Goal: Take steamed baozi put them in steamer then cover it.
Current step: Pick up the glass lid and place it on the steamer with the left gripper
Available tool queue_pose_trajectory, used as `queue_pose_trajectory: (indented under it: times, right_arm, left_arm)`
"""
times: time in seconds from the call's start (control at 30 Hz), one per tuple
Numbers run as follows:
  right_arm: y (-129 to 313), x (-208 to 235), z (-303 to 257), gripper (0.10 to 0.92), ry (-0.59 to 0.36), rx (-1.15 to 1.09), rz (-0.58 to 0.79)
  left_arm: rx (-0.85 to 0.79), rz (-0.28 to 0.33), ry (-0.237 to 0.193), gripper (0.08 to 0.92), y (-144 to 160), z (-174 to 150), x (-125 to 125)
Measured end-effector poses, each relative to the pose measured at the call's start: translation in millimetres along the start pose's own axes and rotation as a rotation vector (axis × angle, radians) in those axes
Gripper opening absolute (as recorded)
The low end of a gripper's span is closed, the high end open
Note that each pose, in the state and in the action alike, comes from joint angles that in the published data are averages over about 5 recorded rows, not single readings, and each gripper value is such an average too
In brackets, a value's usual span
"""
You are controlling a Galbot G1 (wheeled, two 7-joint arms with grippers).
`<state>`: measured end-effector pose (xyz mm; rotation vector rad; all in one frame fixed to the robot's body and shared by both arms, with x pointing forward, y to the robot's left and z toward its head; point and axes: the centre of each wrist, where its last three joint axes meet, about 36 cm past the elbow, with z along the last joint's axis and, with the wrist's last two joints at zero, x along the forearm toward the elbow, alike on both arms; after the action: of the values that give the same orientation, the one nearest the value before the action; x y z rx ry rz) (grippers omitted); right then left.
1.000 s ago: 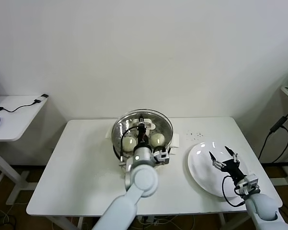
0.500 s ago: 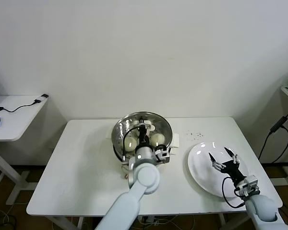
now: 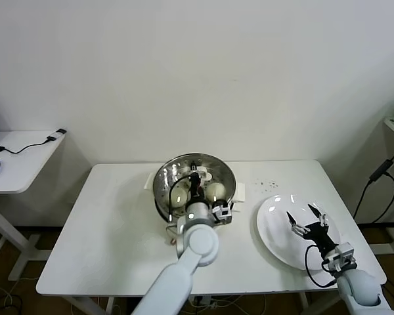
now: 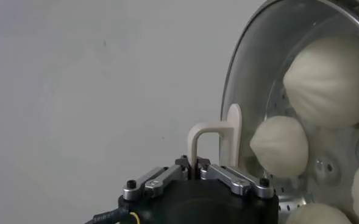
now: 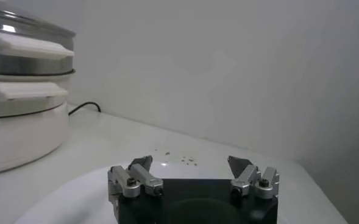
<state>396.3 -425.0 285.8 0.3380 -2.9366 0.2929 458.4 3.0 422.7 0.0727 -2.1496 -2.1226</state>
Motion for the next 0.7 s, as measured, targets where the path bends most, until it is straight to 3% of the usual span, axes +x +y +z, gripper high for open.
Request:
queue_pose_trajectory:
  times: [0.47, 0.7]
  right_arm:
    - [1.5, 0.2, 0.9, 0.823, -0.001, 0.001, -0.005]
    - [-0.2, -0.8, -0.2, 0.823, -0.002, 0.004, -0.005]
  left_arm:
    - [-0.013, -0.004, 0.002, 0.149, -6.9, 4.5, 2.9]
    - [-0.014, 0.004, -0.002, 0.307, -3.3, 8.5, 4.2]
